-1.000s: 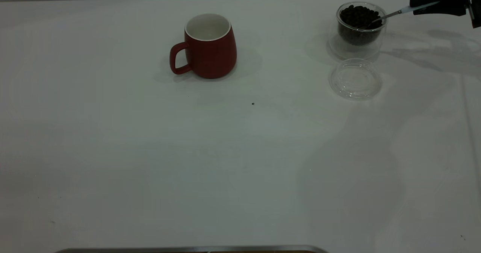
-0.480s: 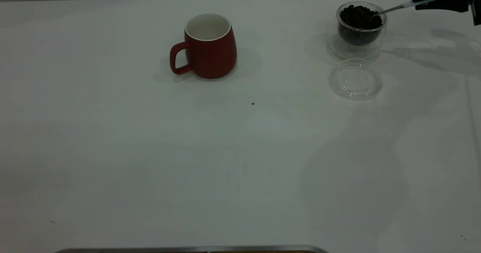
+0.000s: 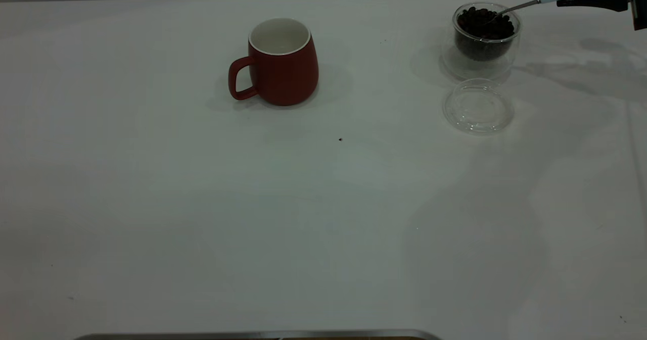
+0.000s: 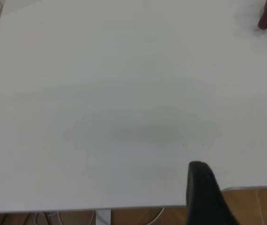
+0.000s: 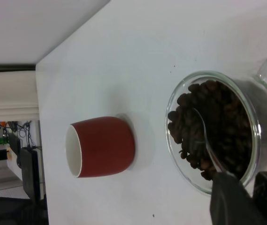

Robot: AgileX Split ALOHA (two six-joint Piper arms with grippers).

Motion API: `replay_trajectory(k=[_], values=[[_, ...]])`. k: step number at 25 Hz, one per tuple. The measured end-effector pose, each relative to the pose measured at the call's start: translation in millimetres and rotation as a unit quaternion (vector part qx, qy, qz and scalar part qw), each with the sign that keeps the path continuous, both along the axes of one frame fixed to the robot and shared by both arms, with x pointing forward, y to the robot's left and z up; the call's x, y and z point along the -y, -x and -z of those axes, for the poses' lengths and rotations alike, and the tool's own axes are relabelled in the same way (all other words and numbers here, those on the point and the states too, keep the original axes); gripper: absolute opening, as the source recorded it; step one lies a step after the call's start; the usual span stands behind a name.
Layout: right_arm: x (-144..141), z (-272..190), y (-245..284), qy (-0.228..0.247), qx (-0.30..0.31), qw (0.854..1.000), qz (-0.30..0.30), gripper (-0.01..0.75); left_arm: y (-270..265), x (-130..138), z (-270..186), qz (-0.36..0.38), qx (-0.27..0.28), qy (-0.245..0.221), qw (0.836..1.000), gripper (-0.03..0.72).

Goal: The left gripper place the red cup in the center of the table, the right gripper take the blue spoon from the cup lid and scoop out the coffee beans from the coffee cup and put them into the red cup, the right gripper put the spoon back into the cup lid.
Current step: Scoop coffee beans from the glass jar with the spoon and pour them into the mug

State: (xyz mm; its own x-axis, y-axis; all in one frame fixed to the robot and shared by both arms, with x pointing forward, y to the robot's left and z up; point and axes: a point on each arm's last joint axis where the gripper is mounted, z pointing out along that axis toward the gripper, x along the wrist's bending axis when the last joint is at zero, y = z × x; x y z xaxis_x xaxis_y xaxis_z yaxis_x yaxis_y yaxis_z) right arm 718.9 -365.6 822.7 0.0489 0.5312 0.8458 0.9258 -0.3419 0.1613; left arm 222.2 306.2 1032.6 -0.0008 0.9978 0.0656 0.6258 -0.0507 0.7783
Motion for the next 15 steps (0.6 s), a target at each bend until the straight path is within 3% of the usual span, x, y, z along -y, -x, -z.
replay_trajectory(k=[15], values=[[-1.4,-3.6,-1.5,-0.019,0.013,1.000,0.002,0.102,0.0,0.0,0.0,0.000,0.000,0.000,1.000,0.444]])
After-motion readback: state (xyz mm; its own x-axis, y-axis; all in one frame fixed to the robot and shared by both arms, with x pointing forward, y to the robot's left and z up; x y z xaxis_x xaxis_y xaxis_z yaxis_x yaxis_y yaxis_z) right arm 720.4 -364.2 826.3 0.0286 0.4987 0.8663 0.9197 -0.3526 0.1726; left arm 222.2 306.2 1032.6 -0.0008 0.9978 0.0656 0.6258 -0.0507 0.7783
